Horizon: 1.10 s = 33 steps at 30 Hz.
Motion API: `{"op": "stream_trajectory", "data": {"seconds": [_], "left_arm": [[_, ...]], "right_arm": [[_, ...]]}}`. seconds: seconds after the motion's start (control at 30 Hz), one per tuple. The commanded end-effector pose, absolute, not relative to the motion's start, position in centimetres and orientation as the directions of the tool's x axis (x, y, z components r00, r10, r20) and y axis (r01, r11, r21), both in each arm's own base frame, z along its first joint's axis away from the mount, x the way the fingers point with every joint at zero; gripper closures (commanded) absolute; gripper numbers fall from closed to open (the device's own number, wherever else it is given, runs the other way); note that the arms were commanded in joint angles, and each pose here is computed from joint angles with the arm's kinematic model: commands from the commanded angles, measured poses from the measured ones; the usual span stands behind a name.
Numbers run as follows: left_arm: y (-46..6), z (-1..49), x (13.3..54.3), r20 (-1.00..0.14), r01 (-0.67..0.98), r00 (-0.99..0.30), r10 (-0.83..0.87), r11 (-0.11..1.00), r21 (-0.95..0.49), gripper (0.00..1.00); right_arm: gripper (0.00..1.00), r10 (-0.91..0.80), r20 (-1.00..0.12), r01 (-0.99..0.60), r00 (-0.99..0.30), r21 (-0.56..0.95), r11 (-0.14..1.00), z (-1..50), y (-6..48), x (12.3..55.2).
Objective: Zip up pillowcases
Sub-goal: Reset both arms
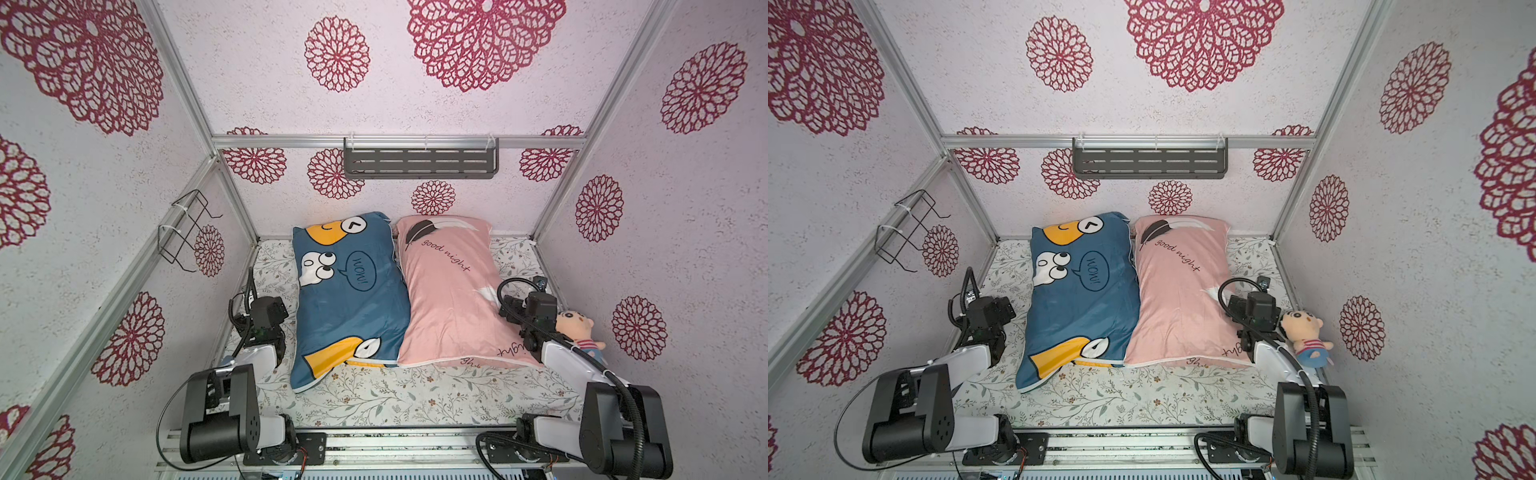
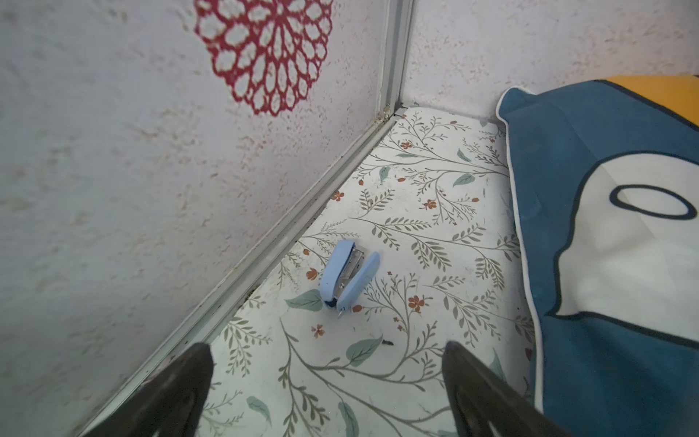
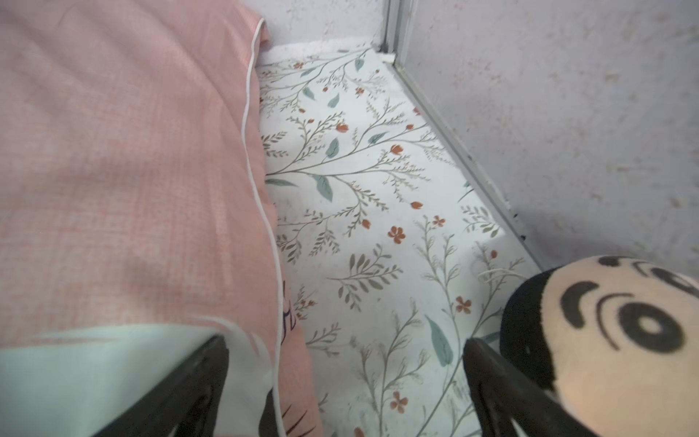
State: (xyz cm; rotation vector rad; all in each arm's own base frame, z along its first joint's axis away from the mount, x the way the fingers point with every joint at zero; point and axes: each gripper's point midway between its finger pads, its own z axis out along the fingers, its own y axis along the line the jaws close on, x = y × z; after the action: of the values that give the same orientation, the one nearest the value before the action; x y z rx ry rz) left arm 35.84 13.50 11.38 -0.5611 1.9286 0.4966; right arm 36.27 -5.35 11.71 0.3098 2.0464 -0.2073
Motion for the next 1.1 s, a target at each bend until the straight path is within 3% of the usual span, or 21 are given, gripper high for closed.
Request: {"op": "stream_trajectory", "data": {"seconds": [0.0, 0.17, 0.33, 0.63, 0.77, 0.83, 1.07], "left_arm": [[13.1, 13.8, 37.7, -0.945, -0.537, -0.305, -0.119, 0.841, 0.067, 0.02], [12.0, 14.1, 37.2, -0.955, -0.489, -0.274, -0.114, 0.871, 0.036, 0.02], [9.9, 14.9, 37.6, -0.971, -0.4, -0.19, -0.146, 0.914, -0.059, 0.02], [8.7, 12.5, 40.6, -0.958, -0.358, -0.27, -0.096, 0.934, 0.008, 0.02], [8.5, 12.1, 40.1, -0.964, -0.35, -0.249, -0.097, 0.937, -0.003, 0.02], [8.5, 12.1, 40.1, -0.97, -0.354, -0.23, -0.079, 0.935, 0.008, 0.02], [8.5, 12.0, 40.1, -0.968, -0.356, -0.238, -0.08, 0.934, 0.01, 0.02]], "right_arm": [[0.01, 0.013, -0.969, 0.355, -0.248, -0.079, 0.931, 14.5, -6.6, 36.6], [0.01, -0.021, -0.964, 0.35, -0.264, -0.116, 0.93, 12.8, -6.0, 36.3], [0.01, -0.046, -0.98, 0.338, -0.195, -0.111, 0.935, 13.7, -5.4, 35.0], [0.01, 0.004, -0.996, 0.264, -0.085, -0.019, 0.964, 14.2, -3.3, 35.1], [0.01, -0.006, -0.989, 0.249, -0.145, -0.042, 0.968, 11.9, -2.7, 36.1], [0.01, -0.007, -0.996, 0.287, -0.09, -0.032, 0.957, 12.5, -3.3, 35.6], [0.01, 0.021, -0.99, 0.309, -0.14, -0.023, 0.951, 11.9, -3.8, 36.2]]}}
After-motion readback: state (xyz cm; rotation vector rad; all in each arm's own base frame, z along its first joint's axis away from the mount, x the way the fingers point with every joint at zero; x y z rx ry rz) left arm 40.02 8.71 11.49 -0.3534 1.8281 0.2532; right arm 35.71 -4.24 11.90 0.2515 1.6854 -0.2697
